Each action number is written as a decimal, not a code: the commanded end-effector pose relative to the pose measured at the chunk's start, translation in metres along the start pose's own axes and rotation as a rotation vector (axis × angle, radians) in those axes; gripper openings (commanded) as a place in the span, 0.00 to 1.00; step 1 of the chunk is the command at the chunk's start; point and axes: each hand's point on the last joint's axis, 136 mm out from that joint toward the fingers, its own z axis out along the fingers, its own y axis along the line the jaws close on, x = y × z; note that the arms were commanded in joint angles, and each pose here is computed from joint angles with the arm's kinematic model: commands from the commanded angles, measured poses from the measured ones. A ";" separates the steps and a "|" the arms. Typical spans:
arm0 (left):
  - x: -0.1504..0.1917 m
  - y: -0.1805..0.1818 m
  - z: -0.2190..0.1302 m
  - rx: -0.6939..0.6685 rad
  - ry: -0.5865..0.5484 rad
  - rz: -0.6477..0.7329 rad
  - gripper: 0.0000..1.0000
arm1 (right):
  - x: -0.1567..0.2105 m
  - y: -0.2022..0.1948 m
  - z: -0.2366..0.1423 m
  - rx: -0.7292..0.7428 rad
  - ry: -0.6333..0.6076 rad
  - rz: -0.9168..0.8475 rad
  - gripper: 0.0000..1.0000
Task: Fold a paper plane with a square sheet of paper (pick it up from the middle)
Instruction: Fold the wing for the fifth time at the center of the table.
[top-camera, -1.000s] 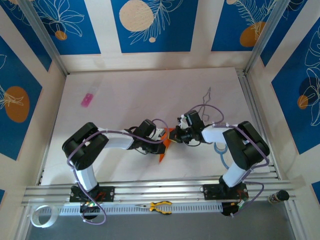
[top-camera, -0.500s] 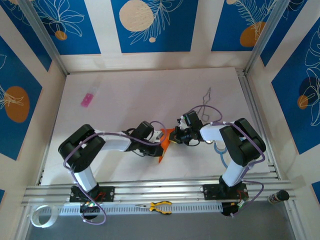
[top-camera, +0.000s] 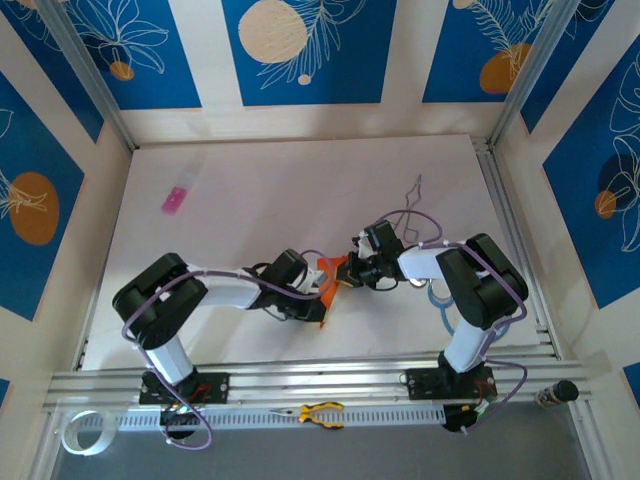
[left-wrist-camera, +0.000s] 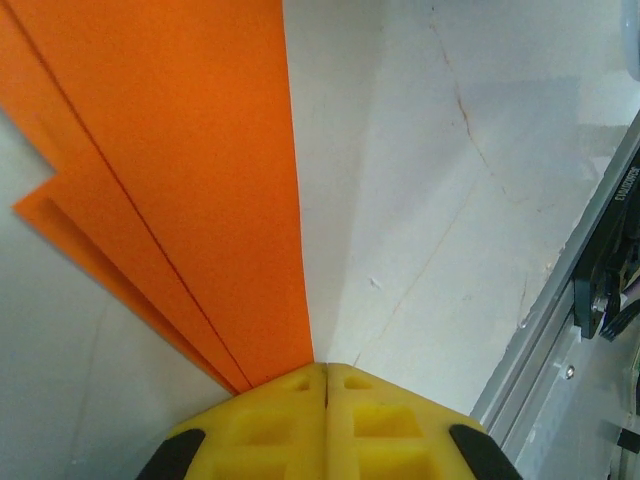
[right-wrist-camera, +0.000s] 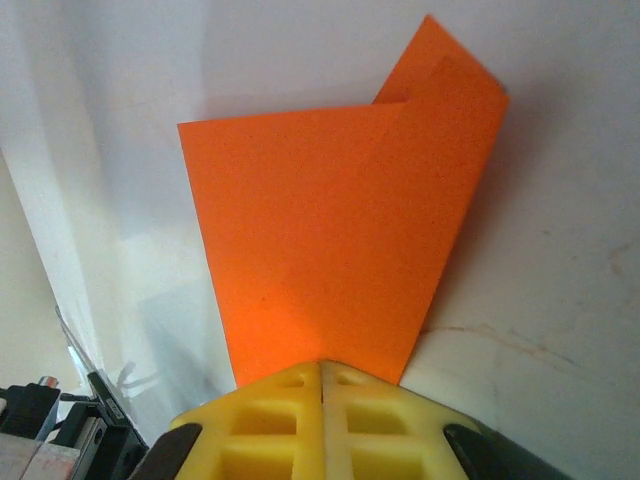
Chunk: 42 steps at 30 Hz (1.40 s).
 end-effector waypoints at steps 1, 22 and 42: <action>0.056 0.012 0.003 -0.037 0.177 -0.072 0.00 | 0.005 -0.048 0.006 0.173 -0.009 0.098 0.01; 0.064 -0.008 -0.010 0.013 0.170 -0.013 0.00 | 0.004 -0.050 0.005 0.178 -0.014 0.112 0.01; -0.081 -0.014 -0.021 -0.039 -0.181 -0.023 0.04 | 0.004 -0.041 0.003 0.146 -0.011 0.096 0.01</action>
